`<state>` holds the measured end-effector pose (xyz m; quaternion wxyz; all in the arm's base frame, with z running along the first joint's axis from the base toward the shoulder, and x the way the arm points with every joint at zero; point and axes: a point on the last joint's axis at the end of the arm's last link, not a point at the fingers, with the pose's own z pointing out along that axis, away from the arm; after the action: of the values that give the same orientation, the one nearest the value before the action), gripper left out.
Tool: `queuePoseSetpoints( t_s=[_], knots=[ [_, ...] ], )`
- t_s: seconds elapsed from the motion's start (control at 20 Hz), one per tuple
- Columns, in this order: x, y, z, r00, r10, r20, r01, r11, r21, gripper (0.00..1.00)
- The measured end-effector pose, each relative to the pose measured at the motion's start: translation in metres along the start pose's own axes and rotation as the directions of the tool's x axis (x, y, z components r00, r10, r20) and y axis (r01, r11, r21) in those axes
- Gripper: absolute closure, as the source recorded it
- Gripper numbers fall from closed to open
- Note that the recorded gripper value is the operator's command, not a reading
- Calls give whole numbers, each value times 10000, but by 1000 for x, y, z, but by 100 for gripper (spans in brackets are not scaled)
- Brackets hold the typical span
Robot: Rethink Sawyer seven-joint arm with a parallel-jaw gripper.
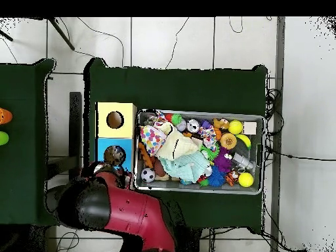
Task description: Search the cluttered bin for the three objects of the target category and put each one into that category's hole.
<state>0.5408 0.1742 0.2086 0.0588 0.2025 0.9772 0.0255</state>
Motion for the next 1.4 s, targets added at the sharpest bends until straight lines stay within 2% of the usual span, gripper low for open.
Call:
queuePoseSetpoints(
  t_s=[0.05,0.15,0.3,0.45,0.6,0.75,0.8,0.85,1.05,1.15,1.4],
  knots=[
    [-4,-4,1,9999,100,-16,-100,9999,0,0],
    [-23,-28,7,9978,658,-113,-658,9978,28,0],
    [-44,-57,16,9913,1294,-256,-1292,9916,94,0],
    [-73,-110,41,9694,2359,-674,-2350,9718,218,0],
    [-90,-170,71,9395,3231,-1140,-3201,9464,439,0],
    [-93,-195,84,9279,3475,-1352,-3432,9377,543,0],
    [-93,-200,86,9265,3497,-1391,-3451,9369,564,0],
    [-92,-208,89,9261,3480,-1455,-3426,9375,612,0],
    [-86,-206,93,9393,3077,-1517,-3010,9513,663,0],
    [-79,-193,95,9528,2609,-1551,-2531,9650,684,0],
    [-62,-167,103,9706,1786,-1612,-1688,9829,730,0]
  ],
)
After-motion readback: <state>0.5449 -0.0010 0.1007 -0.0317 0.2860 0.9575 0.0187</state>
